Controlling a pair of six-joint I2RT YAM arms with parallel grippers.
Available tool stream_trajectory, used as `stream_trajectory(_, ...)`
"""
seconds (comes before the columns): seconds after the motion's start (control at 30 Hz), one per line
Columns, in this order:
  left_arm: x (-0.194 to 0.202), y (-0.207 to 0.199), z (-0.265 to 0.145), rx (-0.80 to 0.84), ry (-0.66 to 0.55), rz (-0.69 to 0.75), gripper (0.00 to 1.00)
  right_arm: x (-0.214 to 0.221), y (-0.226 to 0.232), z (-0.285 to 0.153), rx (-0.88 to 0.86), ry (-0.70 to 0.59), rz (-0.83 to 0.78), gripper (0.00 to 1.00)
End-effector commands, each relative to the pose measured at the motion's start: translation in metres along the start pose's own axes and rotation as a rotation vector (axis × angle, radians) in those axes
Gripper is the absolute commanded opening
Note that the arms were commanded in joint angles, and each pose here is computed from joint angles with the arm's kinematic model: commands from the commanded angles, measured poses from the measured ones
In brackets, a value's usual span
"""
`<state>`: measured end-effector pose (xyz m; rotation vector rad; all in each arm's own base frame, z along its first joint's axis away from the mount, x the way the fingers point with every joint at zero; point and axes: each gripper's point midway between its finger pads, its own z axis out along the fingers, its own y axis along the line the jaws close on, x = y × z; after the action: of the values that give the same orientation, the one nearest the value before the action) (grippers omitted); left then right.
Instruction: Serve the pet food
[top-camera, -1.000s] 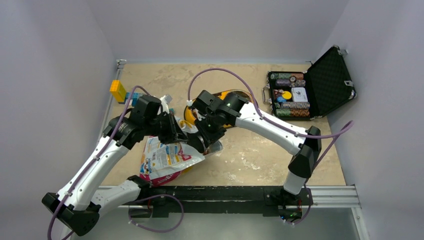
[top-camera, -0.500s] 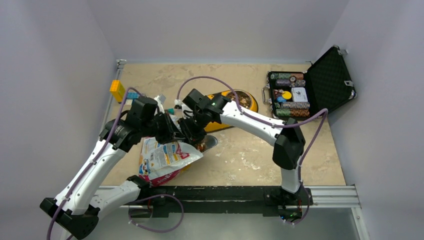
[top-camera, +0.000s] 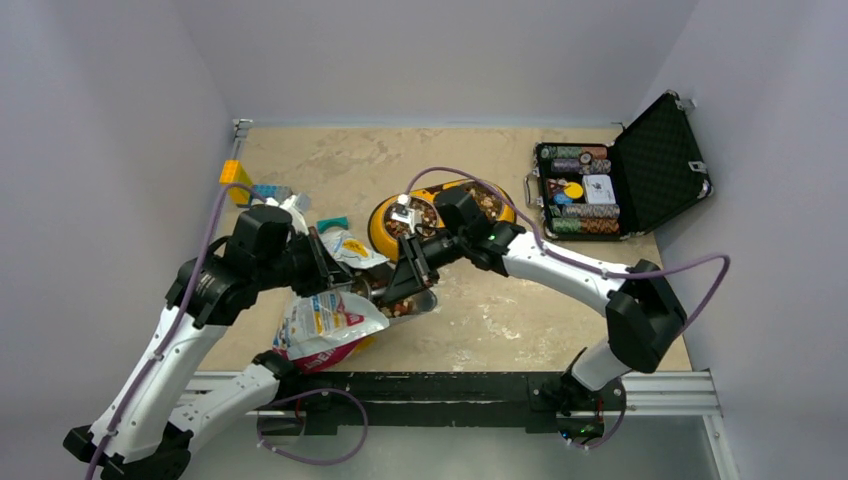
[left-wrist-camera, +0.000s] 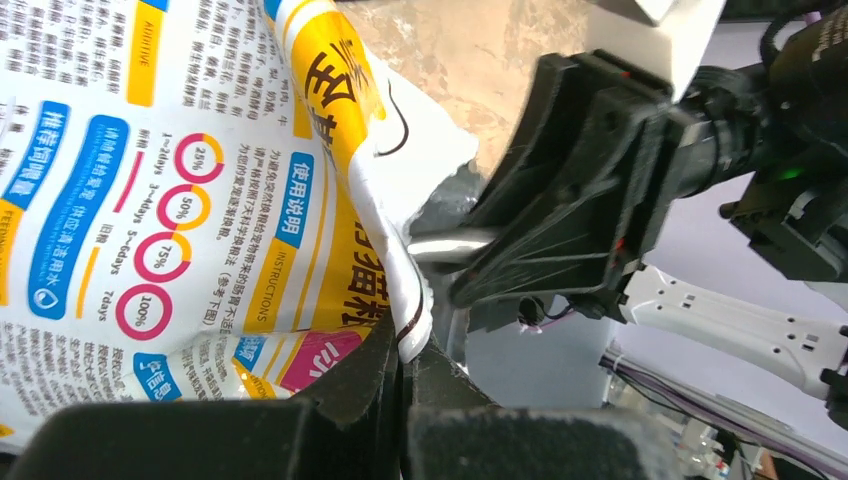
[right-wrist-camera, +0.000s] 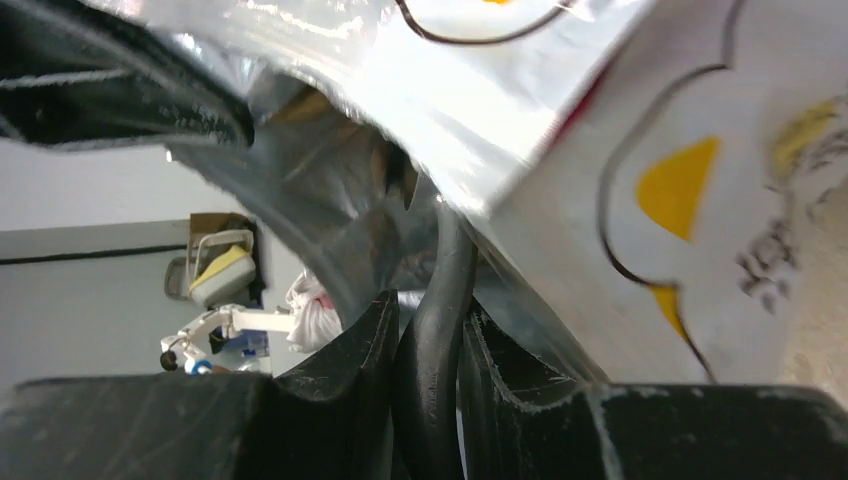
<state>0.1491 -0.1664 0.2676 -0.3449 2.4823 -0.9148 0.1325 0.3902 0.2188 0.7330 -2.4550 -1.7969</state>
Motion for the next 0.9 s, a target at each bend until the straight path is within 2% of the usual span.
stream_trajectory(0.0,-0.024,-0.036,-0.041,0.148,-0.170,0.079,0.00,0.003,0.051,-0.038,-0.180,-0.051,-0.215,0.00)
stream_trajectory(0.2,-0.026,-0.018,-0.052,0.102,-0.243,0.075,0.00,0.027,0.022,-0.055,-0.119,-0.077,-0.142,0.00)
stream_trajectory(0.4,-0.019,-0.008,-0.056,0.105,-0.253,0.075,0.00,0.039,0.003,-0.065,-0.090,-0.113,-0.091,0.00)
stream_trajectory(0.87,-0.017,-0.005,-0.050,0.101,-0.243,0.073,0.00,0.048,0.017,-0.094,-0.054,-0.172,-0.071,0.00)
